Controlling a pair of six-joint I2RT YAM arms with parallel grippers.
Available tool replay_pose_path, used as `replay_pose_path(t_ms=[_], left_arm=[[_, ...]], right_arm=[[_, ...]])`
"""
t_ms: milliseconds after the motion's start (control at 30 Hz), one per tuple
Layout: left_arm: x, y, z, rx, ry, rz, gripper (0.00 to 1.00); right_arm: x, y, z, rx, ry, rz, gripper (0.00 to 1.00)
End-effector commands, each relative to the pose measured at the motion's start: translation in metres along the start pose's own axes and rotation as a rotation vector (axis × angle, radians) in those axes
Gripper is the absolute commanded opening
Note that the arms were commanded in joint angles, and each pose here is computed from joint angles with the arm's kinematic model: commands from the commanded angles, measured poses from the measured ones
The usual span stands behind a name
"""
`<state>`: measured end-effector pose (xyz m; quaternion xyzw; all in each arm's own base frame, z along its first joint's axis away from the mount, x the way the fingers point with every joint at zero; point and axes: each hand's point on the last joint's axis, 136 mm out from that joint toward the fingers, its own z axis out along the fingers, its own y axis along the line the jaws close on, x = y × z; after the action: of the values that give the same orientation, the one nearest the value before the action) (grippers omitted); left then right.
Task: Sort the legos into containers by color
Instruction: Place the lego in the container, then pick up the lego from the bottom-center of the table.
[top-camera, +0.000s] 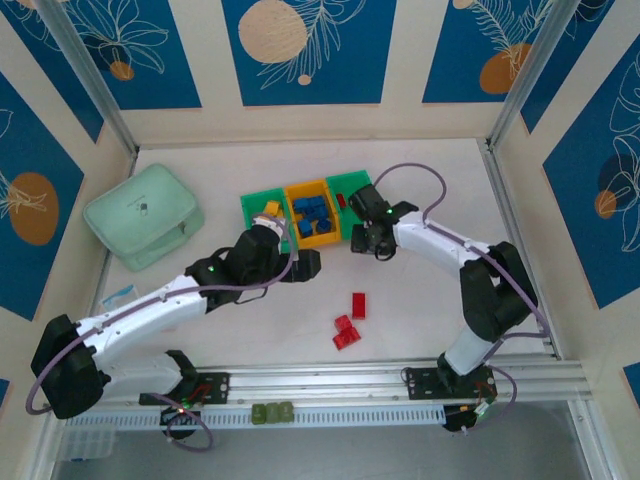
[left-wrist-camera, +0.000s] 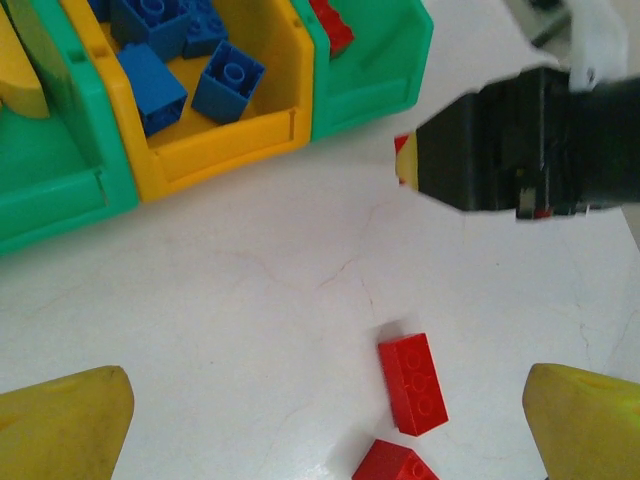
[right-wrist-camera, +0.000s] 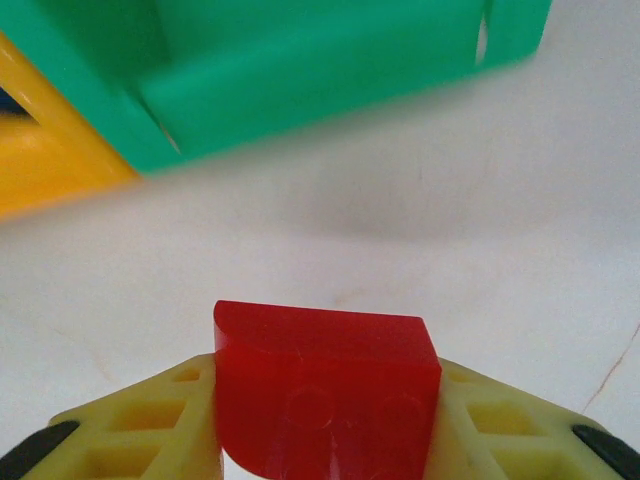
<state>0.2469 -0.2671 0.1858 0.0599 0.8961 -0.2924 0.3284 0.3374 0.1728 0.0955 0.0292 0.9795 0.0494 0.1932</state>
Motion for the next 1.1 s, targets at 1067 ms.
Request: replay_pose_path(t_ms=[1067], left_arm=[[-0.033, 0.024, -0.010, -0.046, -0.040, -0.029, 0.99]], right_arm=[[-0.112, 0.017, 0.006, -0.049, -0.093, -0.034, 0.65]])
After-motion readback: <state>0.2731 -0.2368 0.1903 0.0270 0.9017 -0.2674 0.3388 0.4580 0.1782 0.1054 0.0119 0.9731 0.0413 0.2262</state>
